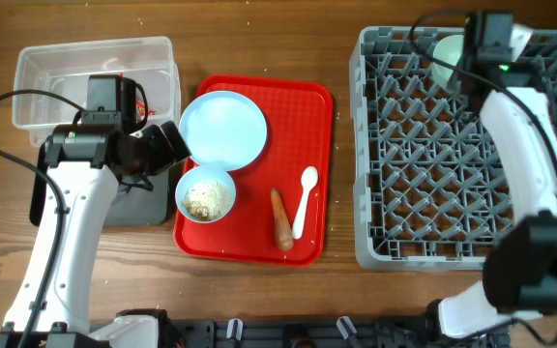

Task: Sort waste into correct bins and load items into the dishwasher rack
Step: 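Carry the mint bowl into the rack's back corner and release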

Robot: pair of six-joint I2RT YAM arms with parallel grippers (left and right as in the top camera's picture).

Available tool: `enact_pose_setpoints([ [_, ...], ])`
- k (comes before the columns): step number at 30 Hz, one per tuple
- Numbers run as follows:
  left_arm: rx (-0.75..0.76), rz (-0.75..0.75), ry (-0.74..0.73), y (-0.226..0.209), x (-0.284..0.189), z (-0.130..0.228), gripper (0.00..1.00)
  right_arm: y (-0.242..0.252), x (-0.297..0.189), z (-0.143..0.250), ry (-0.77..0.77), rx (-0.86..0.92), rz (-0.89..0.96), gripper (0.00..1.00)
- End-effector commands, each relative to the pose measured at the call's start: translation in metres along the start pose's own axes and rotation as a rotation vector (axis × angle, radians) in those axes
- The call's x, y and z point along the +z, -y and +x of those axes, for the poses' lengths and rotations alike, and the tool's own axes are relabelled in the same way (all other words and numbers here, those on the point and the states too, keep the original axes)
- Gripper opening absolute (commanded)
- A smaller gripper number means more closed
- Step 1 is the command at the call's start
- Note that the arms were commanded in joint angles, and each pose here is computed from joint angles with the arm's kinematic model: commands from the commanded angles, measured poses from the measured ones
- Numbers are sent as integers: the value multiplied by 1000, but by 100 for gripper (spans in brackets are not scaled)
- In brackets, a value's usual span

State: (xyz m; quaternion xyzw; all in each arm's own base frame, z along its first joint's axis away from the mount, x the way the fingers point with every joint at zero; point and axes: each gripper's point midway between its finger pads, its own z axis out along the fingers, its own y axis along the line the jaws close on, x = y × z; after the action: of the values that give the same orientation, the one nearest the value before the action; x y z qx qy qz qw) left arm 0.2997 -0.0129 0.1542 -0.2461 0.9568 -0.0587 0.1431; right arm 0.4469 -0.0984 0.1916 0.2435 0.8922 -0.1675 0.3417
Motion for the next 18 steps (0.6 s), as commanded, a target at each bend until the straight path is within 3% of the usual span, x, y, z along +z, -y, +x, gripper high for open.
enact_pose_setpoints([
  [1,7,14,9,1,-4,-2,100,-18,-10,-26,40,57,-205,55],
  [10,3,23,12,3,-4,-3,100,-13,52,-20,-19,132,-265,50],
  [15,4,39,16,6,-4,-4,100,-14,87,3,-90,152,-237,50],
  [18,4,39,15,6,-4,-4,100,-16,102,19,-136,149,-224,44],
])
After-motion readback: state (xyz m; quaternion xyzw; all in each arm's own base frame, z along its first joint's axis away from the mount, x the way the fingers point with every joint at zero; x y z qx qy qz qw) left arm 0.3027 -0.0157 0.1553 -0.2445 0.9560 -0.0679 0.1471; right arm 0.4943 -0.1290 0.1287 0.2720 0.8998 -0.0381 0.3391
